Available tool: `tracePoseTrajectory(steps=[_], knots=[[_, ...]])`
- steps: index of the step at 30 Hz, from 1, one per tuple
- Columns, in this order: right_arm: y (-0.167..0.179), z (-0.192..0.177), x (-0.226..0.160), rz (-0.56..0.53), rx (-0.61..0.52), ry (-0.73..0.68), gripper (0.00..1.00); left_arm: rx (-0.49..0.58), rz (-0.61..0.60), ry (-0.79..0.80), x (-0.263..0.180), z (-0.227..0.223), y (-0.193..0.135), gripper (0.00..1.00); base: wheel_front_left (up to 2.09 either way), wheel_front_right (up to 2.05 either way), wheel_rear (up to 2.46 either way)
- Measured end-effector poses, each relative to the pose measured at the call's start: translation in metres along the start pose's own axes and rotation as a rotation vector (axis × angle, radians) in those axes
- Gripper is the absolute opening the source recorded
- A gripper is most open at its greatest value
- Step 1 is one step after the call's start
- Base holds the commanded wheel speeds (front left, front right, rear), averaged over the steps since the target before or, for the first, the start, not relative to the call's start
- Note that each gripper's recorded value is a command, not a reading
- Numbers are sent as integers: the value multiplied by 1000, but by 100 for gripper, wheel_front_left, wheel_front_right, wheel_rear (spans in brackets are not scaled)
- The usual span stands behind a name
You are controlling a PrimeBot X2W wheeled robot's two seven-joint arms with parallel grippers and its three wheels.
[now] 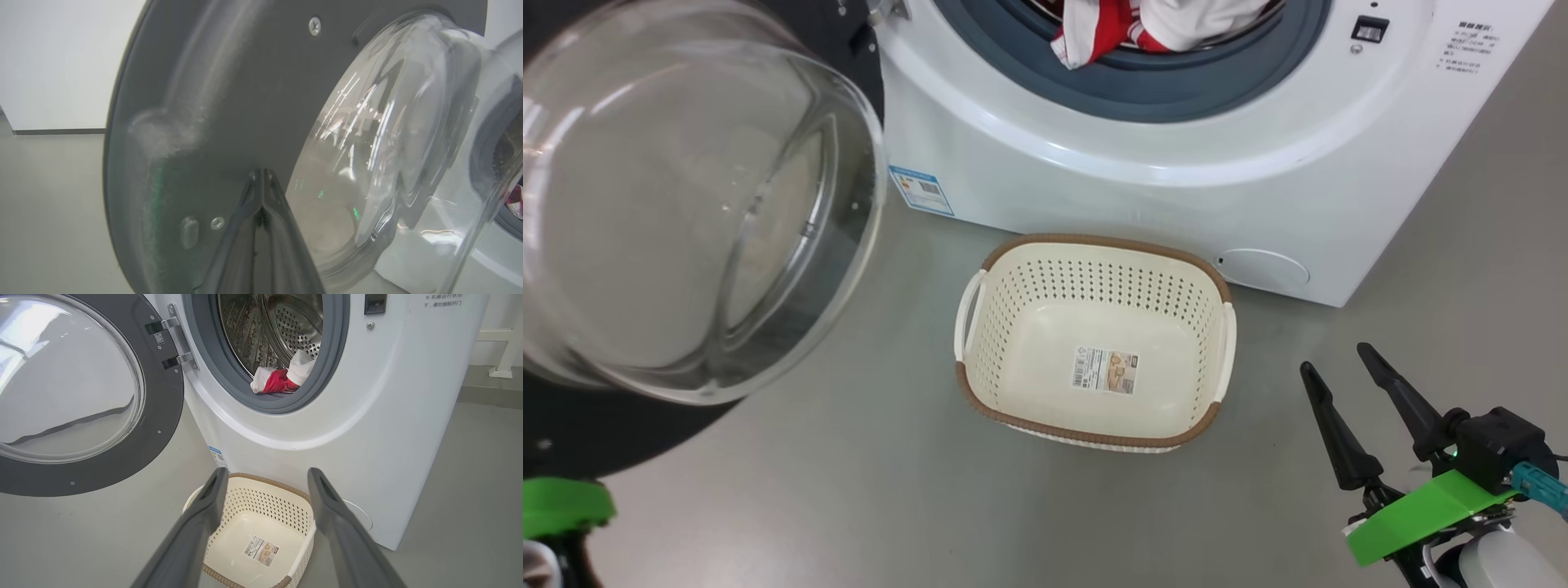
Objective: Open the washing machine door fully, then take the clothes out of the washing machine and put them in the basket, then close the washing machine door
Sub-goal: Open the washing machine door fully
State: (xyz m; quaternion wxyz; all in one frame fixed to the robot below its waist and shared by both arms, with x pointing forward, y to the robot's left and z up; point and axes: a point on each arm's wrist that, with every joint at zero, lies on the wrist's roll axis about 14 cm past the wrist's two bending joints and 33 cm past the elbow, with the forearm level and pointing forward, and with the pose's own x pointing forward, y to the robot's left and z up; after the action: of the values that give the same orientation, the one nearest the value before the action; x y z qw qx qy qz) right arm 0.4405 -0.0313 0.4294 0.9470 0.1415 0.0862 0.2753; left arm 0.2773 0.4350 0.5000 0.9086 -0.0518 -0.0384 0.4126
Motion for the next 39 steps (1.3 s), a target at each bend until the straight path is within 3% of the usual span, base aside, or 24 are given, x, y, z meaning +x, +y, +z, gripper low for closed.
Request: tracePoseTrajectory(steps=[19,32,39], knots=[[-27,-6,2,-52,6,4,100,53,92,32,46,-7,17,0,0,0,0],[-22,11,-1,-54,-10,-33,100,11,63,33,43,-4,15,0,0,0,0],[-16,24,-9,-57,-21,-64,100,8,27,59,20,-14,16,0,0,0,0]])
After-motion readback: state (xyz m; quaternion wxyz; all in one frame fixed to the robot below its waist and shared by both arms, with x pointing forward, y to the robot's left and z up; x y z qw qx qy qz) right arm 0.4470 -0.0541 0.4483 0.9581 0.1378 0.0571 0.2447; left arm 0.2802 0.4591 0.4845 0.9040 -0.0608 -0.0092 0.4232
